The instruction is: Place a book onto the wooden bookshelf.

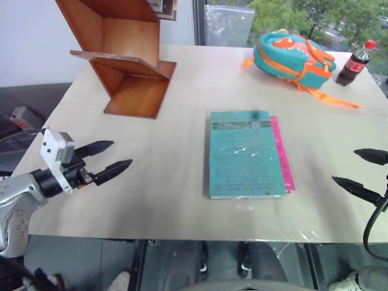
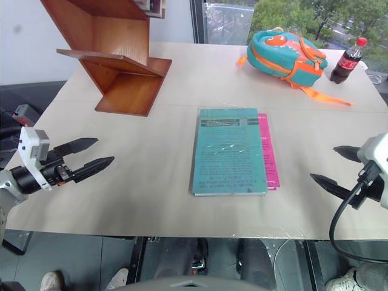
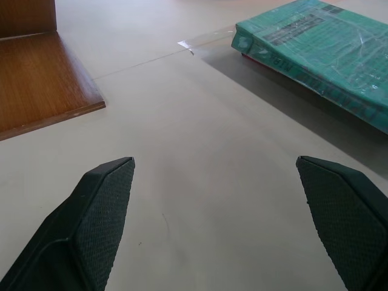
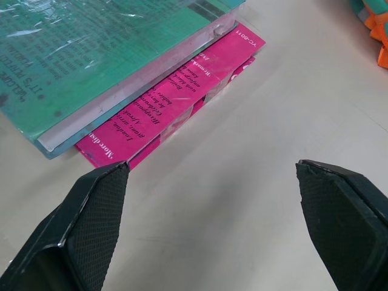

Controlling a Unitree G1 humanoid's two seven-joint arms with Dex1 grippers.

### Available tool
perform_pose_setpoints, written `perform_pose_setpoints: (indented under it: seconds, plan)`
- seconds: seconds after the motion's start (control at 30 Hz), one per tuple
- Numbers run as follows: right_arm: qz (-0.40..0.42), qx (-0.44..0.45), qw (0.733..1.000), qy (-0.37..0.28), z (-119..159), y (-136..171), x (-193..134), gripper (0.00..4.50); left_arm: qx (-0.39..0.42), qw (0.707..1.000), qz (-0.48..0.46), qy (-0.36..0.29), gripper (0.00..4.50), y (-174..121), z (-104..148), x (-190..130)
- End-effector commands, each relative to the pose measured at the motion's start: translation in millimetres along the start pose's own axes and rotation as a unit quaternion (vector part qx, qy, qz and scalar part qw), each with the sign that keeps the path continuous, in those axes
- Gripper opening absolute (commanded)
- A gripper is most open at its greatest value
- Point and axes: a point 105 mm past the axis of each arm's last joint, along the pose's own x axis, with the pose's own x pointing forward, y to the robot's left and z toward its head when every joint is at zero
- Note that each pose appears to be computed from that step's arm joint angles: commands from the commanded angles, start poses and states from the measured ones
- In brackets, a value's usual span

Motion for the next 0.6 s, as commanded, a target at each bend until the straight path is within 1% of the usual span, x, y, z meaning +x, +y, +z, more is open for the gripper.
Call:
perform_pose_setpoints:
  seconds: [0.03,0.13,0.2,0.3,0.4,0.47,0.53,0.57,0.6]
  plan:
    - [-0.015,-0.022,1.000,-0.001,8,-5,0,4.50,0.025,0.999,-0.011,-0.019,4.48,0,15,1]
    - [-0.014,-0.020,1.000,-0.005,9,-4,13,4.50,0.029,0.997,-0.050,-0.049,4.48,-12,29,15]
    - [-0.012,-0.016,1.000,-0.008,9,-4,19,4.50,0.030,0.995,-0.069,-0.060,4.48,-19,35,19]
    - [-0.030,0.000,1.000,-0.003,5,-14,30,3.75,0.036,0.992,-0.104,-0.069,4.50,-32,40,25]
    - [-0.047,-0.003,0.999,0.014,-3,-25,49,2.20,0.035,0.987,-0.136,-0.074,4.50,-45,41,31]
    - [-0.062,-0.008,0.998,0.023,-7,-32,59,1.26,0.036,0.986,-0.143,-0.077,4.50,-49,40,34]
    - [-0.085,-0.022,0.996,0.026,-9,-41,68,0.22,0.034,0.986,-0.142,-0.084,4.50,-50,42,37]
    - [-0.082,-0.020,0.996,0.021,-8,-41,73,0.09,0.015,0.987,-0.134,-0.088,4.50,-50,42,40]
    - [-0.078,-0.018,0.997,0.016,-8,-41,77,0.09,0.001,0.988,-0.128,-0.089,4.50,-50,42,43]
